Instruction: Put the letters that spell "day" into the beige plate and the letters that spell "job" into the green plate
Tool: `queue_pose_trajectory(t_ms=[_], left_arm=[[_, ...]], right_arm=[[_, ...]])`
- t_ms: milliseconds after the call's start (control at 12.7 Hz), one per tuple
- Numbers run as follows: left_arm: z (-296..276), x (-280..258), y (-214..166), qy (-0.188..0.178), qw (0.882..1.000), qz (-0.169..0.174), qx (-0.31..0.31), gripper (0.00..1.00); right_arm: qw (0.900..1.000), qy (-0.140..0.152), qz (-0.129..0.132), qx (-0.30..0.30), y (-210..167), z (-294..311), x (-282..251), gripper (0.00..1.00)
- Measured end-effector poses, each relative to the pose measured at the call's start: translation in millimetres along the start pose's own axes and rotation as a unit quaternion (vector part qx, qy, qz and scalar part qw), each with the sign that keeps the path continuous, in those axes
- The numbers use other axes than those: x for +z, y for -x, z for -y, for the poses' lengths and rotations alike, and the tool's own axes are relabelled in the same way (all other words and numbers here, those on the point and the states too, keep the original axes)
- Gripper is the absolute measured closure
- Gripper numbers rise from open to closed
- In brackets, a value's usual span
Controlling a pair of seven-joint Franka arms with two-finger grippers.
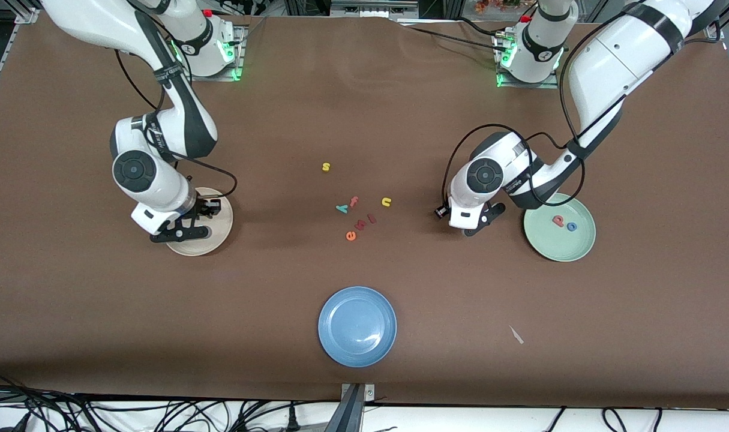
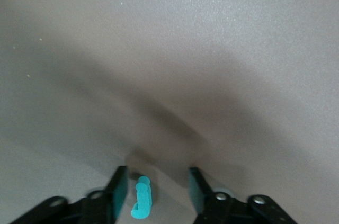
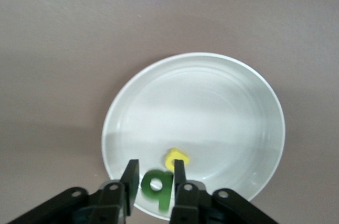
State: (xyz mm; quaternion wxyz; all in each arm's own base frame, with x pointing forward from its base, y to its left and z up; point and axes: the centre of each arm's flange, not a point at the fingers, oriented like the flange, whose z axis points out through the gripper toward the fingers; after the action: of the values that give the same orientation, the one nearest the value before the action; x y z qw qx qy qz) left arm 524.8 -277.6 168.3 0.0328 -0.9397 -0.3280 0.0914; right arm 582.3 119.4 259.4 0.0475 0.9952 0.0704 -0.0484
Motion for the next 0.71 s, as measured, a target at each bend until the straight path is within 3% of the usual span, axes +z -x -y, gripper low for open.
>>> queue_pose_trajectory(t_ms=[315,473,709], left_arm=[[-0.4,0.4,2.1,-0.001,1.0,0.0,-0.004,0.63],[-0.4,0.8,4.2,-0.004,1.0,0.0,-0.002,0.73],[-0.1,1.1,4.6,-0.006,1.0,0.001,-0.002,0.73]], right_arm=[[1.0,-0.005,0.002,0.008,1.3,3.1,1.5,0.21],[1.0,-0.021,-0.007,0.023,0.5,22.0,-2.5,0.01],[0.996,-0.044,-0.044,0.06,-0.3,99.2,-15.9,0.01]])
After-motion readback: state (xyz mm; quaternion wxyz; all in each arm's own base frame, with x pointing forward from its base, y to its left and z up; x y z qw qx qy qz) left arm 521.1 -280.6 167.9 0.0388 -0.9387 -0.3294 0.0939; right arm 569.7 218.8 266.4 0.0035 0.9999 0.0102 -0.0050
